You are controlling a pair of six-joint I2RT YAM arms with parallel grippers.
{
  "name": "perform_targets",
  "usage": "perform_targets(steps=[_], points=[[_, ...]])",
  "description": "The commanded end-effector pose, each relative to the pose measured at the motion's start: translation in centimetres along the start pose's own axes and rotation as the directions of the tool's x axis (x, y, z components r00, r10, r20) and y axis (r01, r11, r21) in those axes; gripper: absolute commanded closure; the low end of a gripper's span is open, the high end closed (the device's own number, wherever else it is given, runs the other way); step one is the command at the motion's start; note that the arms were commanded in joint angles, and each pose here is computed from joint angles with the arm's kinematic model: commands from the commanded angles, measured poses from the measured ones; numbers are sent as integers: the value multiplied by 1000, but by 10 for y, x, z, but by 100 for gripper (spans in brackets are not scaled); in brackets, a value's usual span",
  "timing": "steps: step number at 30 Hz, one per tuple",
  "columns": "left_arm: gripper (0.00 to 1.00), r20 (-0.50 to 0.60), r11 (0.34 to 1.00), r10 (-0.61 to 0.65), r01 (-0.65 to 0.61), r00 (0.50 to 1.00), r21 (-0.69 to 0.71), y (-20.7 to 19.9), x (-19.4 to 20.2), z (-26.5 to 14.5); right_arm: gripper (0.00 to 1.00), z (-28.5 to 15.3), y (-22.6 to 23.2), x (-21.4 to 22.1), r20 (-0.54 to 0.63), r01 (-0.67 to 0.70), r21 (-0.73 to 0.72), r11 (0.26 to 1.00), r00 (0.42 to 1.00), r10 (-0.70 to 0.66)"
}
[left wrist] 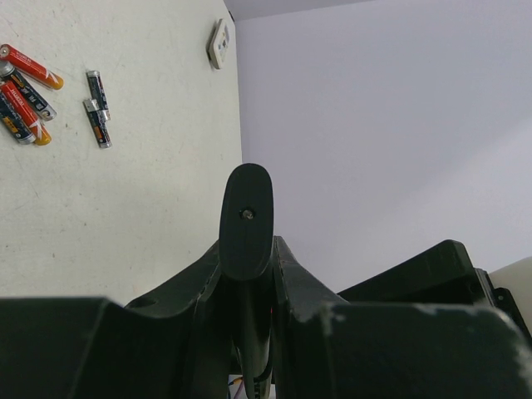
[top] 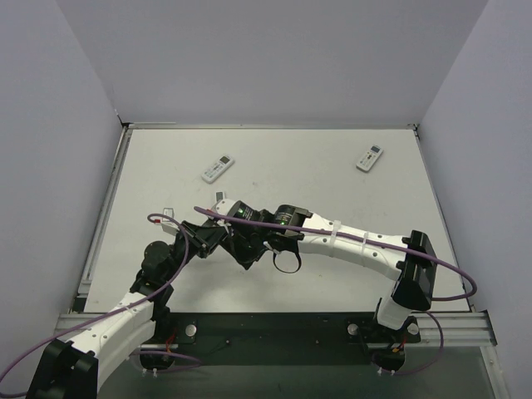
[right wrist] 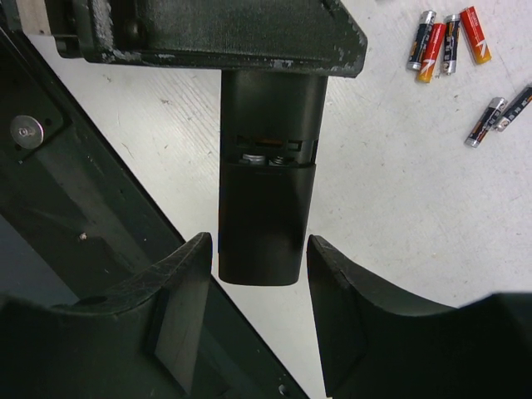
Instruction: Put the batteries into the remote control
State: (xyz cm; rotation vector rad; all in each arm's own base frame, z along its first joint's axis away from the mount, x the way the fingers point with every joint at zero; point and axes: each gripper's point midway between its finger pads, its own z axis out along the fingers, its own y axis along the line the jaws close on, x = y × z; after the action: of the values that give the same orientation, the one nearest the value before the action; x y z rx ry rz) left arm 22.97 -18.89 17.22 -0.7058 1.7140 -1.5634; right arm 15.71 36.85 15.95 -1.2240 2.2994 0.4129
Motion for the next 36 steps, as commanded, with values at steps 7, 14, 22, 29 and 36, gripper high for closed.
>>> perform_targets(steps=[7, 14, 22, 29, 36], points=[[100, -10, 995, 25, -24, 1000, 92, -25, 0, -1, 58, -5, 0, -9, -1, -10, 14, 1000, 1000, 10], [100, -13, 994, 23, -21, 1000, 105, -28, 1, -2, 66, -3, 1, -11, -4, -8, 15, 1000, 1000, 8], [100, -17, 992, 7, -5, 1000, 126, -34, 2, -3, 68, -1, 1, -16, 2, -11, 14, 1000, 1000, 11], [100, -17, 989, -30, 33, 999, 145, -40, 1, -3, 69, 4, 1, -18, -4, -9, 19, 1000, 1000, 9], [100, -14, 988, -61, 62, 998, 140, -40, 1, -3, 71, 9, 1, -17, -19, 2, 28, 1000, 1000, -1]])
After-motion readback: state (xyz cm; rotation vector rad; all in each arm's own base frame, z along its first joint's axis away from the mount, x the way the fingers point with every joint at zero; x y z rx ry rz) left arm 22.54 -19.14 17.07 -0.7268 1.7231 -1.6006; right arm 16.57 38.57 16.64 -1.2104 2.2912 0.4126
